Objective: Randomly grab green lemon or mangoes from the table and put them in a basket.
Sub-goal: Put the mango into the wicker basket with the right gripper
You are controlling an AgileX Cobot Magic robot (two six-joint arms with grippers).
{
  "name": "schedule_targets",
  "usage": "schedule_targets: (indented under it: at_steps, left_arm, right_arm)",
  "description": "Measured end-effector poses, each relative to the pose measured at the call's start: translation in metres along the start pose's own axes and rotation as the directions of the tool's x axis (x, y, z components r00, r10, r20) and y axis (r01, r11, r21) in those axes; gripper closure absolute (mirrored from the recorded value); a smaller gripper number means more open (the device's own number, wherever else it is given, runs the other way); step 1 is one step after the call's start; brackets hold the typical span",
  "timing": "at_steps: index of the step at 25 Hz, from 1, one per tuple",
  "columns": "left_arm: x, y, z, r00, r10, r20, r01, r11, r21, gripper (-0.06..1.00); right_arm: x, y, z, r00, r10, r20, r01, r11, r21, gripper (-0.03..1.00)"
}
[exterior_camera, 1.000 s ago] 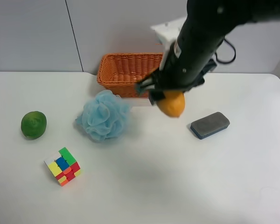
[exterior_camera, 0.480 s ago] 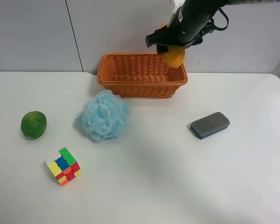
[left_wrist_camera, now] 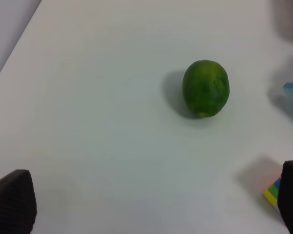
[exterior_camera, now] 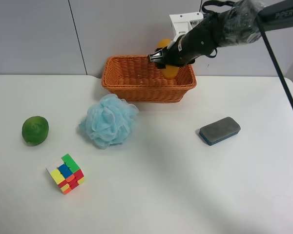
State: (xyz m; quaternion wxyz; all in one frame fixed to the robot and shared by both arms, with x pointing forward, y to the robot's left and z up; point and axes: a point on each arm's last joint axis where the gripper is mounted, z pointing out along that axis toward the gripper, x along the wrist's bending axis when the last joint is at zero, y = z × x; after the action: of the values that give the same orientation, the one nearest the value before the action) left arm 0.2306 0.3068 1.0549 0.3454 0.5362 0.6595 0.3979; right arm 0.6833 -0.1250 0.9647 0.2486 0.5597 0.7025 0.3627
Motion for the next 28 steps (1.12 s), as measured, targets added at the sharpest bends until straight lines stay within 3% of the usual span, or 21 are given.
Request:
schedule_targets:
  at_steps: [12, 13, 15, 17, 28]
  left_arm:
    - [0.000, 0.000, 0.000, 1.000, 0.000, 0.000, 0.000, 1.000, 0.000, -0.05]
    - [0.000, 0.000, 0.000, 1.000, 0.000, 0.000, 0.000, 1.000, 0.000, -0.05]
    - [0.000, 0.000, 0.000, 1.000, 0.000, 0.000, 0.000, 1.000, 0.000, -0.05]
    - [0.000, 0.000, 0.000, 1.000, 0.000, 0.000, 0.000, 1.000, 0.000, -0.05]
    - [0.000, 0.000, 0.000, 1.000, 0.000, 0.000, 0.000, 1.000, 0.000, -0.05]
  right_arm:
    - [-0.002, -0.008, 0.010, 1.000, -0.008, 0.006, 0.008, 1.000, 0.020, 0.32]
    - [-0.002, -0.008, 0.010, 1.000, -0.010, 0.005, 0.010, 1.000, 0.020, 0.29]
    - [-0.002, -0.007, 0.010, 1.000, -0.012, 0.003, 0.012, 1.000, 0.015, 0.10]
    - [-0.002, -0.006, 0.010, 1.000, -0.016, 0.000, 0.016, 1.000, 0.009, 0.02]
    - [-0.004, 0.014, -0.017, 0.999, -0.020, 0.025, 0.021, 1.000, -0.008, -0.02]
